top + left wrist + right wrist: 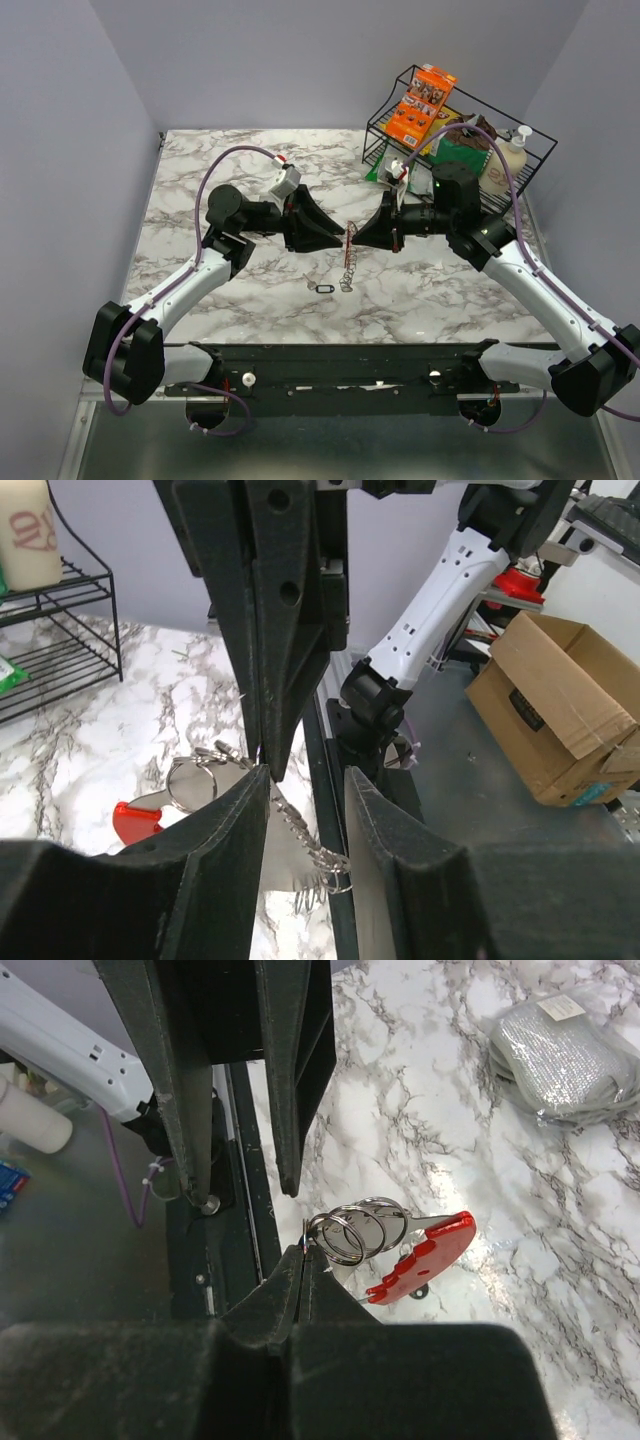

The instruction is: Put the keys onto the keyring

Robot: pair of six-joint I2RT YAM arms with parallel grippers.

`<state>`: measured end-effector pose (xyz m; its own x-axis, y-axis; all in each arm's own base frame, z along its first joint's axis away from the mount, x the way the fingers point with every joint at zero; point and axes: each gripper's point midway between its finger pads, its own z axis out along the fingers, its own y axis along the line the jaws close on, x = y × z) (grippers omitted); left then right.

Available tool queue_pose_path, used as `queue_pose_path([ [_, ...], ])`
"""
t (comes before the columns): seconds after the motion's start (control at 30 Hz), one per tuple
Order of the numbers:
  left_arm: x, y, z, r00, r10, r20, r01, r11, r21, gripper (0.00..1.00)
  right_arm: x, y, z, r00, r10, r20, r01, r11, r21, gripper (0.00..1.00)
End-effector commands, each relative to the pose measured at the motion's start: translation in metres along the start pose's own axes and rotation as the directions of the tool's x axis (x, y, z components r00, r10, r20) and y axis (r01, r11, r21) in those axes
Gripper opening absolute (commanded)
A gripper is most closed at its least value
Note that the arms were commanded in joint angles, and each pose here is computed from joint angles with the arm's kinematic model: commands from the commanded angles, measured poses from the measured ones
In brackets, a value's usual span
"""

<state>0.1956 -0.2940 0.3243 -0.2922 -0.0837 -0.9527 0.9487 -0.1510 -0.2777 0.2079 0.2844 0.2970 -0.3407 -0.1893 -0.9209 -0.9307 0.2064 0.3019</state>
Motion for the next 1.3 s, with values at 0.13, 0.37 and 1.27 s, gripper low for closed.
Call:
queue_pose_path([
  [0.13,-0.008,-0.01,0.002,0.999,0.036,0.011,-0.037,0.998,0.044,0.42,-0.027,0.016,-0.005,0.996,-0.057,0.065,0.06,0.997,-0.044,0.01],
  [0.37,0.002,0.007,0.003,1.0,0.012,-0.016,-0.013,1.0,-0.026,0.42,-0.029,0.017,-0.006,0.996,-0.054,0.068,0.057,0.997,-0.046,0.01],
  [1.27,0.005,0.018,0.015,0.999,0.013,-0.036,-0.015,0.998,-0.065,0.3,-0.022,0.015,-0.003,0.998,-0.032,0.054,0.035,0.998,-0.052,0.01],
])
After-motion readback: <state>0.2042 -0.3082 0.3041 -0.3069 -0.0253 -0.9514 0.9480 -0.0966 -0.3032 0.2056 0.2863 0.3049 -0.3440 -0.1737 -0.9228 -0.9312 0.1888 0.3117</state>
